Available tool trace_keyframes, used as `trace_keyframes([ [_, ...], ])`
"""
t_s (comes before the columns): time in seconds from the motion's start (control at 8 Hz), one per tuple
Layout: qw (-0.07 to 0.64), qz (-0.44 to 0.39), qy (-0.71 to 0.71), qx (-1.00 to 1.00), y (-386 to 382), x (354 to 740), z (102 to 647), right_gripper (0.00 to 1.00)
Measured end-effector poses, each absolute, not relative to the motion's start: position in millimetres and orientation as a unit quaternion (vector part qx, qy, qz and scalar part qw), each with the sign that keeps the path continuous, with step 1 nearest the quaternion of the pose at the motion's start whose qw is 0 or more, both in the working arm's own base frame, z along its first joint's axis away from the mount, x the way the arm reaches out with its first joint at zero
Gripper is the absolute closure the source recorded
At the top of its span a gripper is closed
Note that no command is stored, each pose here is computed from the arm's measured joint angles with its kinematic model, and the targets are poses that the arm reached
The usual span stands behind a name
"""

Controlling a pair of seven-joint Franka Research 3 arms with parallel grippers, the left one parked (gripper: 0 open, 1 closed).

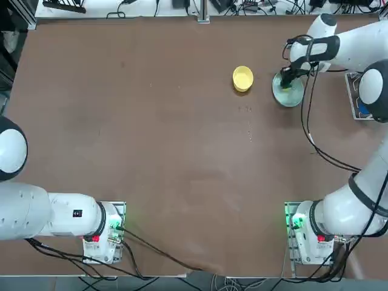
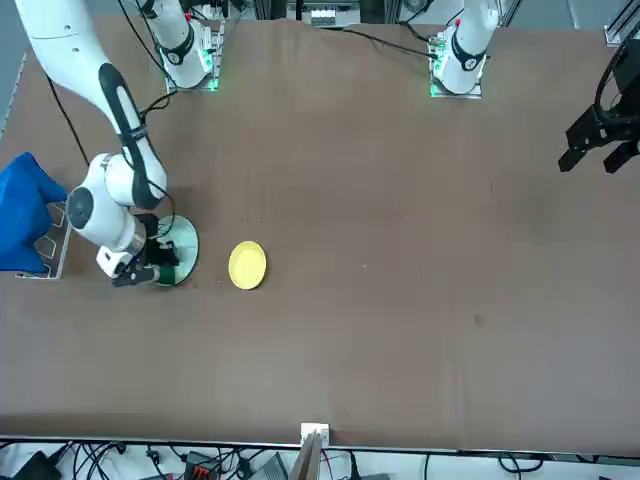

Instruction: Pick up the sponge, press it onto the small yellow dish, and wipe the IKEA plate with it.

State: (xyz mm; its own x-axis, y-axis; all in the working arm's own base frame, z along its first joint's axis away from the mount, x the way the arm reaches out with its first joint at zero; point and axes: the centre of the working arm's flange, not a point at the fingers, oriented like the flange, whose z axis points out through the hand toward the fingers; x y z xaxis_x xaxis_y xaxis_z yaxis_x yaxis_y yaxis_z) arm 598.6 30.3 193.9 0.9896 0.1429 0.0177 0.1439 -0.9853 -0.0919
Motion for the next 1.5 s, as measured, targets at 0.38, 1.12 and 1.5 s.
trace_keyframes([
  [0.38,0.059,0.005,-0.054,-0.997,64.7,593.0,191.6,0.70],
  [1.12,0.061,0.034,-0.046,-0.997,61.4,558.6,187.5,0.70],
  [1.5,0.063,0.037,-0.056,-0.996,30.0,557.4,200.5,0.70],
])
